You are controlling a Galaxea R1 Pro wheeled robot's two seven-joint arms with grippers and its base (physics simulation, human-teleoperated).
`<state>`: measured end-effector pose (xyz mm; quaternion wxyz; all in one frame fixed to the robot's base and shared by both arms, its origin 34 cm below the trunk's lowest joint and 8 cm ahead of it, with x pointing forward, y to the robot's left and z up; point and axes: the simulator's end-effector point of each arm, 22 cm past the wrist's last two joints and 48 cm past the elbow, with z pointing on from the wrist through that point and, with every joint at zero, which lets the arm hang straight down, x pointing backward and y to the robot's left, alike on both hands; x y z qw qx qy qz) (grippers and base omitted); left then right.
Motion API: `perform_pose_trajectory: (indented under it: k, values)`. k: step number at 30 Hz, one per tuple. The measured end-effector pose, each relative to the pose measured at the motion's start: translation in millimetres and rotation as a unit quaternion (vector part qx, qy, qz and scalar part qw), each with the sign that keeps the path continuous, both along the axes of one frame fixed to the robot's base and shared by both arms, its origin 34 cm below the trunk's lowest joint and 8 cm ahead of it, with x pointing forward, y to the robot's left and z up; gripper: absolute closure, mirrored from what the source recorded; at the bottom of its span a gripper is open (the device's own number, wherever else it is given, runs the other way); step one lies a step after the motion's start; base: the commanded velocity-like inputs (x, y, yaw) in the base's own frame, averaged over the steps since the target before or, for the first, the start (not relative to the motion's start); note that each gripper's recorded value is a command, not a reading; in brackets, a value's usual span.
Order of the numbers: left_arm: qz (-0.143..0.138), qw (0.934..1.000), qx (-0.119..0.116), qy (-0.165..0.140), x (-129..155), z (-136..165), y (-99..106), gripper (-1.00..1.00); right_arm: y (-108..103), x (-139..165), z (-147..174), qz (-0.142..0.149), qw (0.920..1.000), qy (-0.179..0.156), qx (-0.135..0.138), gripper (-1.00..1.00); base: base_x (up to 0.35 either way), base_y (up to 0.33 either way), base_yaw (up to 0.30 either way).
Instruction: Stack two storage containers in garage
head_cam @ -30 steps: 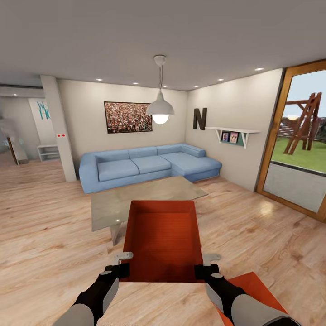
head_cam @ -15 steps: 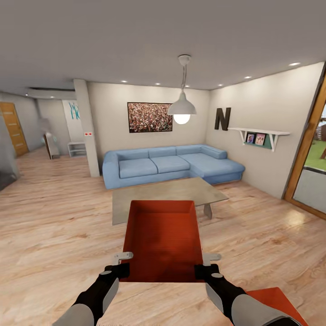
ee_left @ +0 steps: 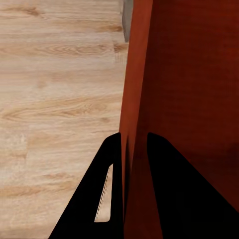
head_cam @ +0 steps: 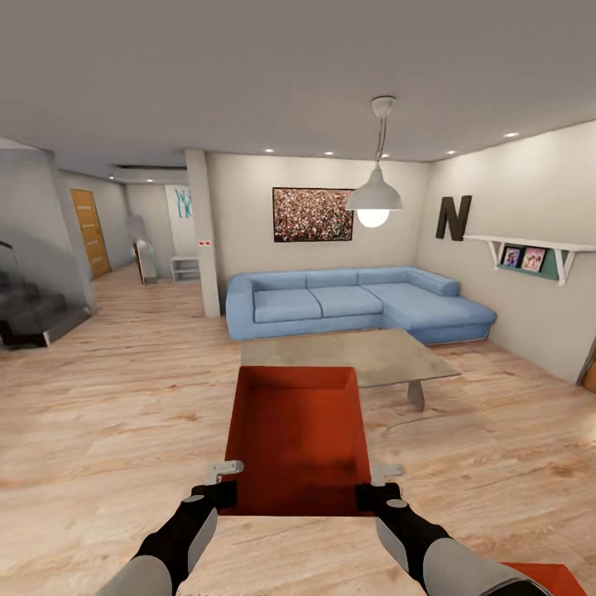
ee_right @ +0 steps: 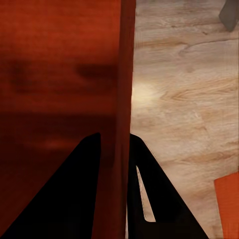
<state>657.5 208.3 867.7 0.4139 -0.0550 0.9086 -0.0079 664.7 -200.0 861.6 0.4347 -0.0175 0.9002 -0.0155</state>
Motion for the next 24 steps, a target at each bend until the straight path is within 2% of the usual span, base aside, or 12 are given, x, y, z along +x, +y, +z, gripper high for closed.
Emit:
perform_pose_trajectory:
  k: [24]
  values:
    - [0.000, 1.0000, 0.000, 0.000, 0.1, 0.2, 0.0, 1.00, 0.0, -0.1, -0.1, 0.000, 1.0000, 0.000, 0.000, 1.00, 0.000, 0.000, 0.300]
